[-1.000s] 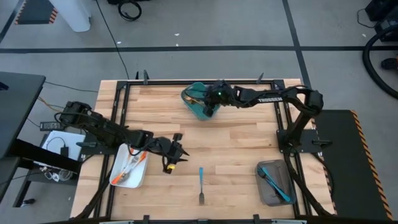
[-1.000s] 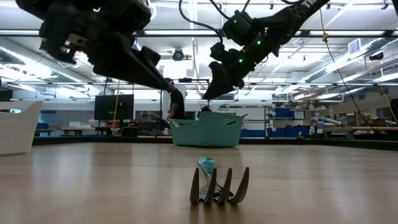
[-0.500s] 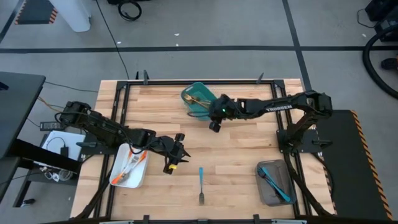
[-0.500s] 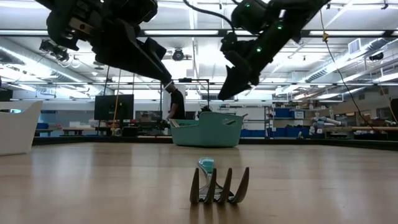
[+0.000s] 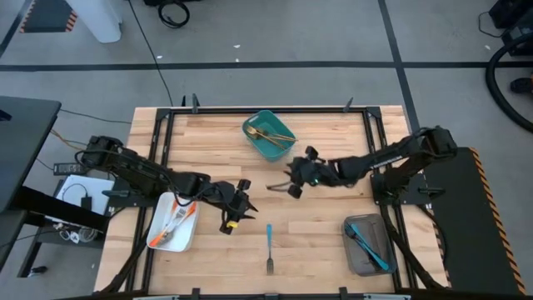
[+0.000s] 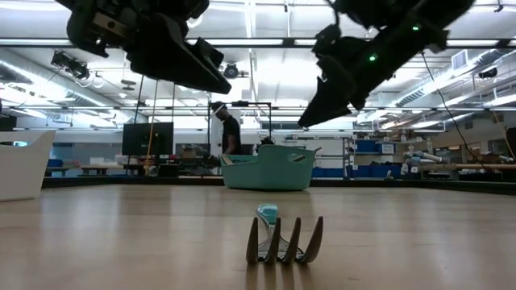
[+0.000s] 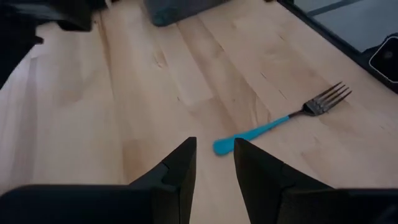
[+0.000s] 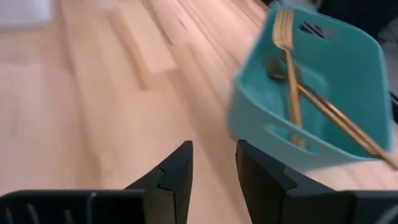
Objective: Sort silverware by color (type)
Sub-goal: Put the fork into the white bin
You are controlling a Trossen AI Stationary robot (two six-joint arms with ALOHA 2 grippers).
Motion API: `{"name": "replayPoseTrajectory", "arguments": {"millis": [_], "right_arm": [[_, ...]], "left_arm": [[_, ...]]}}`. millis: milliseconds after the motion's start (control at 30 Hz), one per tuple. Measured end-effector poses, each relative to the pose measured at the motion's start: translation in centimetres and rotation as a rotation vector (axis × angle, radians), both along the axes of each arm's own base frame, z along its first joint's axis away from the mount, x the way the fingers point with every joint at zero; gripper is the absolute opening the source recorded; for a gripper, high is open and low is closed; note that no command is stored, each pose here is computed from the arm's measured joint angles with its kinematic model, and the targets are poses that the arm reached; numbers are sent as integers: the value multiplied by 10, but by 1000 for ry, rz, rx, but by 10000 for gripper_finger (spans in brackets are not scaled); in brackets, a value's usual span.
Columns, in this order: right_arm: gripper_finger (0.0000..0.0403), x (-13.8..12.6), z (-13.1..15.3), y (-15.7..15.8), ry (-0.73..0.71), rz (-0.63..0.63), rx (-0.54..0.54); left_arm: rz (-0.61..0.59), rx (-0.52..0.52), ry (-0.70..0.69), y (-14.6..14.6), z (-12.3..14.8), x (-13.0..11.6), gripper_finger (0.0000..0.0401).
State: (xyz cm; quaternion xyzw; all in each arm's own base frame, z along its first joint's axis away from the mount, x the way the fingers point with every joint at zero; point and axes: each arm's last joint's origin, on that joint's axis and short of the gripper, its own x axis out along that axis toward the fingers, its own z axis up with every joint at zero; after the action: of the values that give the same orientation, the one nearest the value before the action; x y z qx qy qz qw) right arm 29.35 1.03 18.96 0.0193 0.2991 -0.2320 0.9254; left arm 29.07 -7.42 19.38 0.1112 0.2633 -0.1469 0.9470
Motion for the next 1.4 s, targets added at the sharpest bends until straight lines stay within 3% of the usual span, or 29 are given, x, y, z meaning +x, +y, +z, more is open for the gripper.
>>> {"name": "replayPoseTrajectory", "arguments": {"millis": [233, 400, 767, 1067, 1400], "right_arm": [[129, -13, -20, 34, -164, 21, -2], [129, -23, -27, 46, -173, -7, 4], [129, -31, -30, 62, -121, 78, 65], [129, -22, -24, 72, -30, 204, 106], [129, 2, -33, 86, 68, 331, 119]], "left_arm": [[-51, -4, -36, -5, -16, 14, 116], [-99, 8, -26, -11, -22, 32, 116], [-240, 12, 128, -24, -34, 67, 116], [-289, 94, 183, -38, -37, 61, 116], [-233, 169, 300, -34, -28, 43, 116]]}}
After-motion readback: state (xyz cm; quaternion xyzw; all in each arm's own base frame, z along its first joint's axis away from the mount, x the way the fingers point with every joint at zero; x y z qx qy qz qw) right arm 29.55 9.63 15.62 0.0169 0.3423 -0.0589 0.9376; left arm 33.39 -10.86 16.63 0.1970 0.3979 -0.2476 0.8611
